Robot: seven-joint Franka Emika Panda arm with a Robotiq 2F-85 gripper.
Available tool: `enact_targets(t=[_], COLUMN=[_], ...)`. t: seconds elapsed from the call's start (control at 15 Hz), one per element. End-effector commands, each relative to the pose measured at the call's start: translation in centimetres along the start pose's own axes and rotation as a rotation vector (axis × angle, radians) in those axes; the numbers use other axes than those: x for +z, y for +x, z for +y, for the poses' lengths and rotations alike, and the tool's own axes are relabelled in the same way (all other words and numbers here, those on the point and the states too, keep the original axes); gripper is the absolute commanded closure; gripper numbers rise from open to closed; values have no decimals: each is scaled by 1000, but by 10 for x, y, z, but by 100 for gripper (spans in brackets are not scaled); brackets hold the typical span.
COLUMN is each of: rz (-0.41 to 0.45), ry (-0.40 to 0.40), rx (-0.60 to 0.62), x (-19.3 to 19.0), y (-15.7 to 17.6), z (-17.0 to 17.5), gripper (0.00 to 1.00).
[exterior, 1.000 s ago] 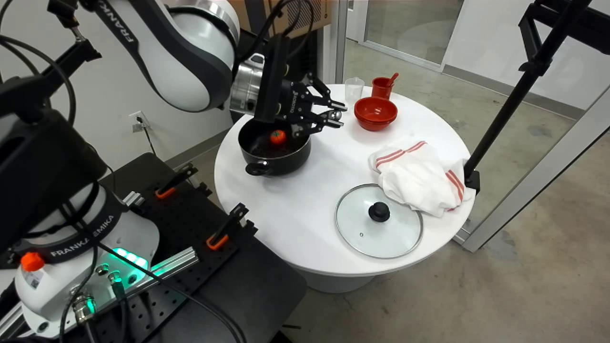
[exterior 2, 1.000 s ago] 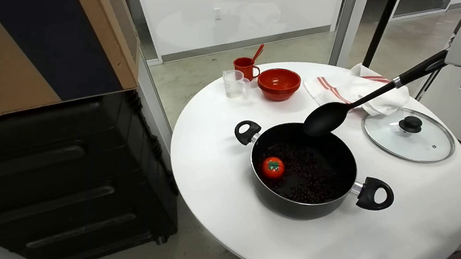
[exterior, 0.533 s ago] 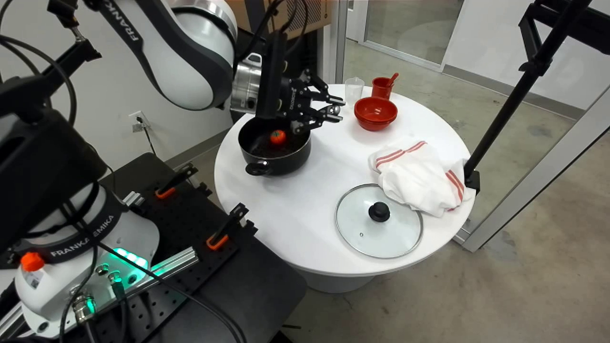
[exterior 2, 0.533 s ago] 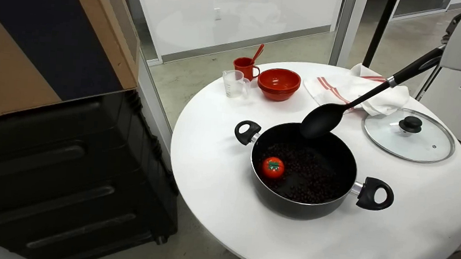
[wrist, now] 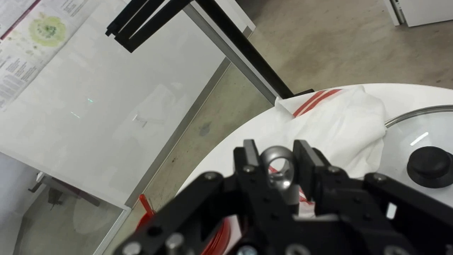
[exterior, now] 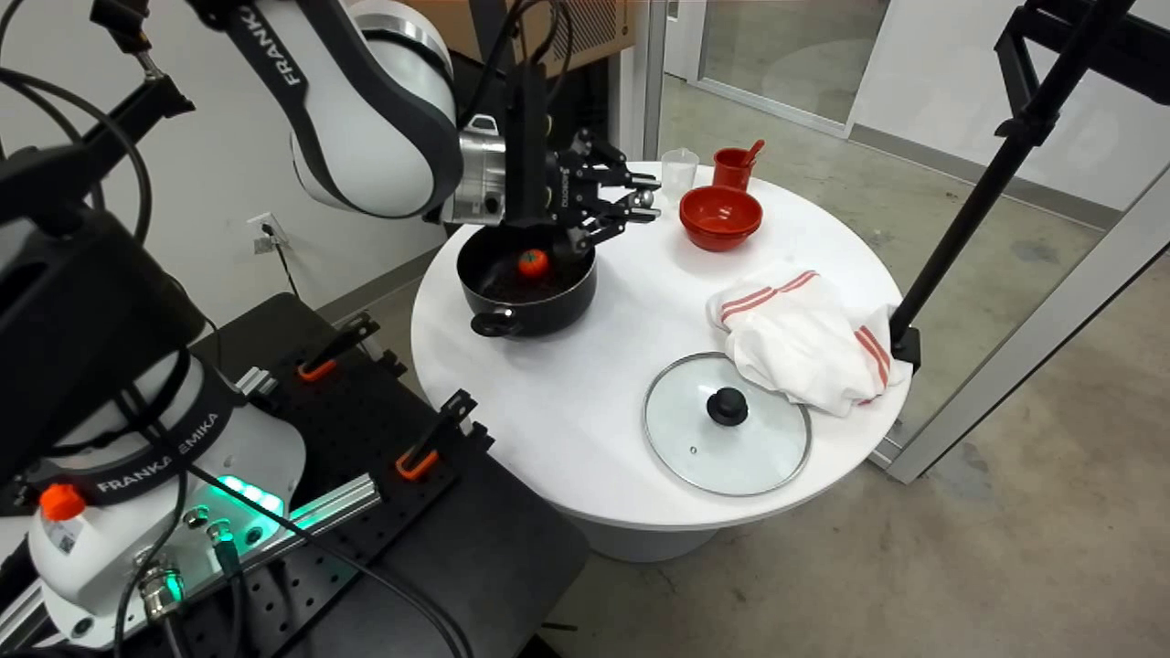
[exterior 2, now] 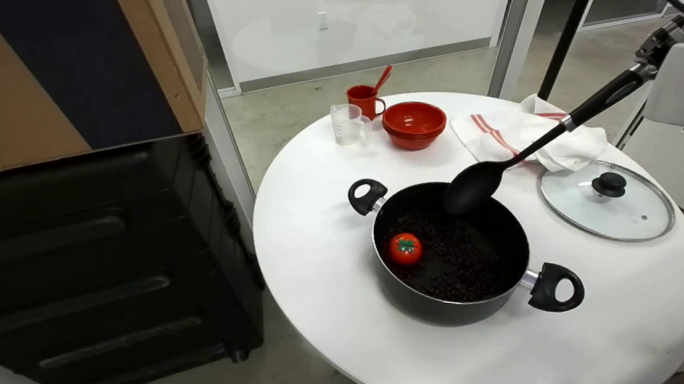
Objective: Stir the content in the pot with the spoon
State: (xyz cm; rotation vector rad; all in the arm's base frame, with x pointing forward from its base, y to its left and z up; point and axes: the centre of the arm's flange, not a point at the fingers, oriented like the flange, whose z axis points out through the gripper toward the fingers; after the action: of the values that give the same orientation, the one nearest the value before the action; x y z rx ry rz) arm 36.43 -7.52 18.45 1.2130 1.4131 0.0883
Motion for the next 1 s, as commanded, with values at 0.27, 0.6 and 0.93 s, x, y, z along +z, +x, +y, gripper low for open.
enact_targets(t=[0.27,0.6,0.93], rz=[44,68,114], ry=[-38,-44,-179], rx=[-11,-15,-48], x=[-73,-73,-73], y=[2,8,15], z=[-32,-33,-30], gripper=[93,93,93])
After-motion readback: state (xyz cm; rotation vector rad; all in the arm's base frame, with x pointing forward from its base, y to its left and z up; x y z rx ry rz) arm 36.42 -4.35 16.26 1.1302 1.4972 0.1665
